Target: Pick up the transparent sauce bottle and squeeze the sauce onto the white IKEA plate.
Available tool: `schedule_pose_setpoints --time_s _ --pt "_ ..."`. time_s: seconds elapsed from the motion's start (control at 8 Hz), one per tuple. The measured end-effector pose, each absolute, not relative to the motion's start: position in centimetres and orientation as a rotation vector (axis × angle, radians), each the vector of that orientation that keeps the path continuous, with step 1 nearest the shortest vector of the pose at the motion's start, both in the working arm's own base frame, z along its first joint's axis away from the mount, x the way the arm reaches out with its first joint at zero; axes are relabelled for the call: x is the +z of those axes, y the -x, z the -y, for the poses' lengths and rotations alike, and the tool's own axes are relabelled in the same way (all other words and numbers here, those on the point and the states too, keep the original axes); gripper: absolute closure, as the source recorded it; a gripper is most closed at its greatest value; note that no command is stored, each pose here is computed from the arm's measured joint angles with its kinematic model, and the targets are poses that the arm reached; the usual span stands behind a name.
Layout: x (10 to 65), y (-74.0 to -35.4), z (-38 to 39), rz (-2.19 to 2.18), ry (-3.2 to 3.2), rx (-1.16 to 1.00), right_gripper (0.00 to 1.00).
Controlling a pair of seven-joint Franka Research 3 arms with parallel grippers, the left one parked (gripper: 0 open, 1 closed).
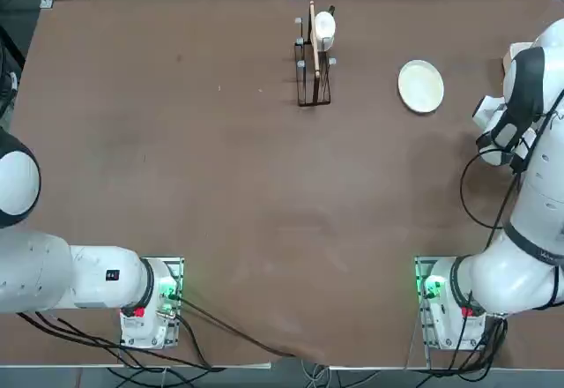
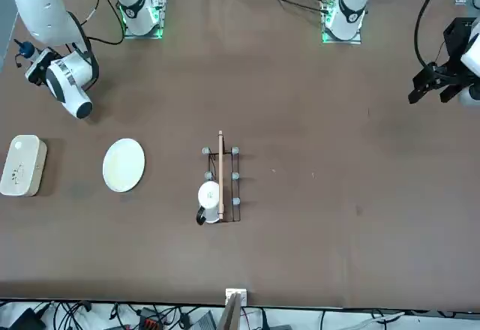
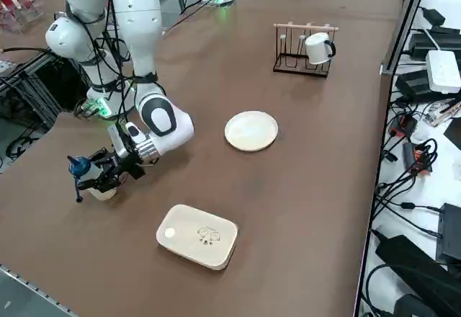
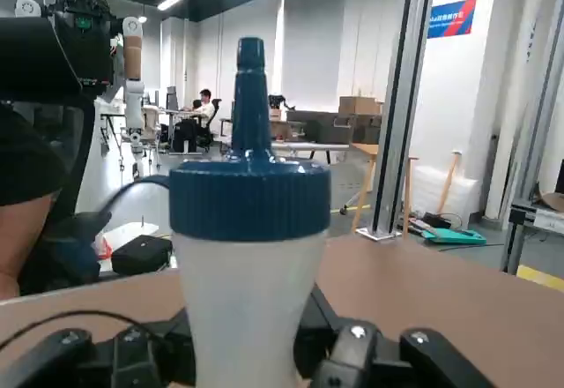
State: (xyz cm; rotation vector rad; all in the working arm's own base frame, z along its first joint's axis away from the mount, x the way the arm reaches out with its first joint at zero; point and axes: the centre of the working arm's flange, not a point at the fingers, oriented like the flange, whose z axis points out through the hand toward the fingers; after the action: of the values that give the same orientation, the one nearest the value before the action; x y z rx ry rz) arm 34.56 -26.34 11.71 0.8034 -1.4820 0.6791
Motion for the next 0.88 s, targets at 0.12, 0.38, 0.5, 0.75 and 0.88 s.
schedule_pose_setpoints --time_s 0.12,0.38,0.5,0.75,0.88 --pt "11.6 -34.5 26.3 1.488 -0.811 0.677 0.66" --pt "11.3 -34.5 26.1 1.501 -0.821 0.678 0.66" --pt "11.1 -34.7 25.8 1.514 -0.834 0.682 0.66" --pt "10.8 -35.0 25.3 1.524 -0.851 0.687 0.66" --pt "10.8 -35.1 25.2 1.524 -0.852 0.69 0.66"
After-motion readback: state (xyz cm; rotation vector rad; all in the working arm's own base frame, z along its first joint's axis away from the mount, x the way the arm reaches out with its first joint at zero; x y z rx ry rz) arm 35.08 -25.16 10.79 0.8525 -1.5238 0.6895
